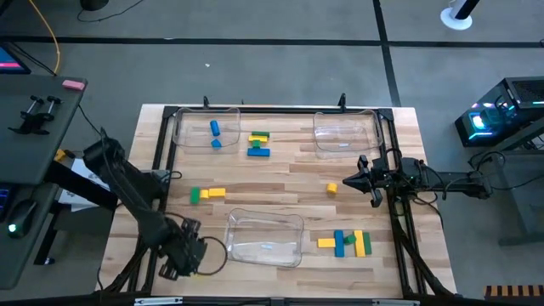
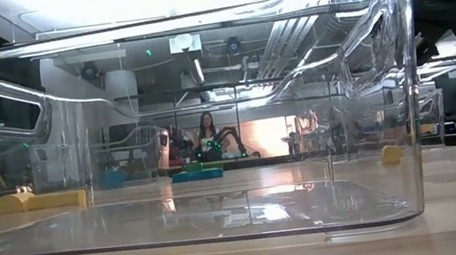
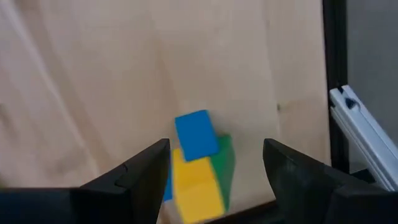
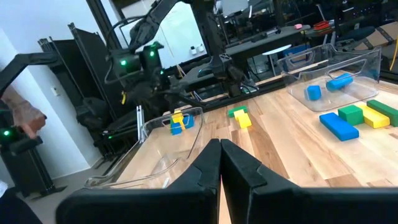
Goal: Sort blocks
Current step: Put the blue block into the left transparent bin
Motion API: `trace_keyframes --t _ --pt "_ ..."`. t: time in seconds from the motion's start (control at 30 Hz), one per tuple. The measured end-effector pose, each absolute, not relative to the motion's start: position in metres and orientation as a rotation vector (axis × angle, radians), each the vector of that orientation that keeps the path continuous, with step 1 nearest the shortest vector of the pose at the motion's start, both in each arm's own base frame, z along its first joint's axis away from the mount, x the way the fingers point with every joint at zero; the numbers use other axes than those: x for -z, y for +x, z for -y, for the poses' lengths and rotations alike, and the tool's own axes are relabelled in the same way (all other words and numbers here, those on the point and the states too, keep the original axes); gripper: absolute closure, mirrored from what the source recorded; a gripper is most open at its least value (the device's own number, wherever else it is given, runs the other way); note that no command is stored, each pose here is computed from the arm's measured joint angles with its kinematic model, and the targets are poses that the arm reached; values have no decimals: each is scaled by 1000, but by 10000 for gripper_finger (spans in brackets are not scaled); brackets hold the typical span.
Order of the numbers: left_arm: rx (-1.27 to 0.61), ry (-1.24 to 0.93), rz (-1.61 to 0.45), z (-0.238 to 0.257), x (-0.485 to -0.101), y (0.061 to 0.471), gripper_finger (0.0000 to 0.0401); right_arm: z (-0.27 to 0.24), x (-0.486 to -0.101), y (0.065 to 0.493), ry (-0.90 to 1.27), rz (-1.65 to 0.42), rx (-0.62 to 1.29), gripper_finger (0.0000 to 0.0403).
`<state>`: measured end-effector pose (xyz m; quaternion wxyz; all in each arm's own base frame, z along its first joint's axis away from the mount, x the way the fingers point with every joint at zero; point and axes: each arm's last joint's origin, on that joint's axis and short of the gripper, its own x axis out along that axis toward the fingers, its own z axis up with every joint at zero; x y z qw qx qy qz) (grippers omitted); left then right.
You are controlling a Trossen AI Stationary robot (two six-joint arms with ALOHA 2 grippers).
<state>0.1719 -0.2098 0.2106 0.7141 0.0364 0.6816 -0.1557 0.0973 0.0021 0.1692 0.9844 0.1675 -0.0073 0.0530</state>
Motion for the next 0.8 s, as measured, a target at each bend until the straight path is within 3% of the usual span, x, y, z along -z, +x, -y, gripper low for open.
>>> trace_keyframes --t 0.17,0.43,0.8 --pt "375 2 -1488 217 -203 184 158 -2 -169 97 337 14 -107 398" --pt "303 -10 -1723 206 -161 186 158 -2 -169 97 337 15 -107 398" --pt "271 -11 -1824 205 -134 194 158 -2 -169 97 337 15 -107 398"
